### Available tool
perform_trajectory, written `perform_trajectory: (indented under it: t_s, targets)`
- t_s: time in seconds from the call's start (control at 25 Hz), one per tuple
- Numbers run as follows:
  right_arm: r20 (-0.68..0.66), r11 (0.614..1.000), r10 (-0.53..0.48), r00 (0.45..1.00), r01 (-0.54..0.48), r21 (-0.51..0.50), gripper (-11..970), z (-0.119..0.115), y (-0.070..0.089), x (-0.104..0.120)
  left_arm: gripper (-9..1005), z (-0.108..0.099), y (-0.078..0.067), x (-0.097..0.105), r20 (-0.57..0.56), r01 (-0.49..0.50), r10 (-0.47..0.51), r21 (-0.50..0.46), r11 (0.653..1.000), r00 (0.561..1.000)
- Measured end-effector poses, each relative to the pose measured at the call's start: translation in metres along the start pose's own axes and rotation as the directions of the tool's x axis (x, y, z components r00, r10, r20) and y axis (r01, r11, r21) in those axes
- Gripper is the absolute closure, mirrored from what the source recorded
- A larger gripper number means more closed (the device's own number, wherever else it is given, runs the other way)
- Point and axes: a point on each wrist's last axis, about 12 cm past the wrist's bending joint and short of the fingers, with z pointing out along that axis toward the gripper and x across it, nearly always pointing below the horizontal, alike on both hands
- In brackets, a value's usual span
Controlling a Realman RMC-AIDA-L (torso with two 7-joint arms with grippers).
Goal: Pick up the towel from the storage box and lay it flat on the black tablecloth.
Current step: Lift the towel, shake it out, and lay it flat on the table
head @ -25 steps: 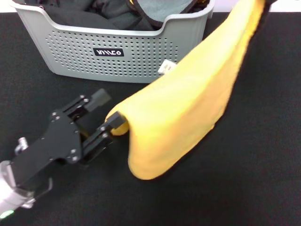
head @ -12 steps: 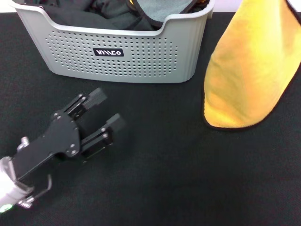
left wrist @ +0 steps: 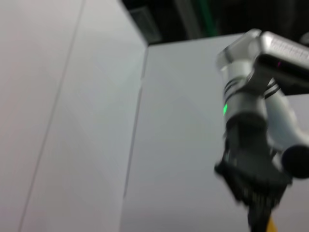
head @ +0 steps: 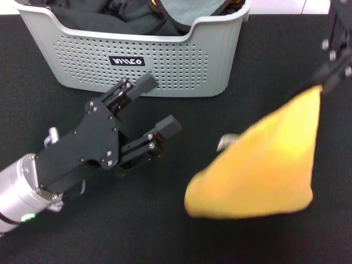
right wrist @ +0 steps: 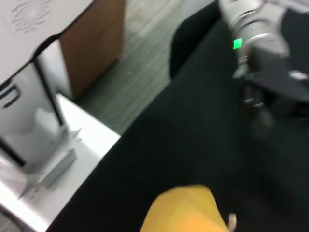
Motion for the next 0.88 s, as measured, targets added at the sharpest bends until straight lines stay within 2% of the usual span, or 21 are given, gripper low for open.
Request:
perform_trajectory:
  t_s: [0.12,0.36,0.44,0.64,0.88]
  targets:
    - [0.000,0.998,-0.029,1.000,0.029,-0.046,949,0.010,0.005,-0.003,201,0.005,0.004,-0.008,0.021,-0.009,0.008,0.052,0.999,1.000]
    - [0.021,0.992,-0.110,0.994,0.111,-0.065,950,0.011,0.020,-0.012,204,0.003,0.010,-0.015,-0.022,0.074,-0.072,0.104,0.992,0.997]
    - [0.038,0.988,-0.132,0.991,0.134,-0.075,950,0.012,0.023,-0.012,205,0.017,0.010,-0.012,-0.061,0.133,-0.124,0.194,0.972,0.990]
    - [0.058,0.969,-0.205,0.977,0.211,-0.132,950,0.023,0.030,-0.022,207,0.039,0.009,-0.006,-0.125,0.177,-0.145,0.305,0.936,0.981]
    - [0.066,0.946,-0.280,0.958,0.287,-0.149,949,0.029,0.039,-0.032,209,0.042,0.005,0.000,-0.191,0.209,-0.150,0.341,0.917,0.970]
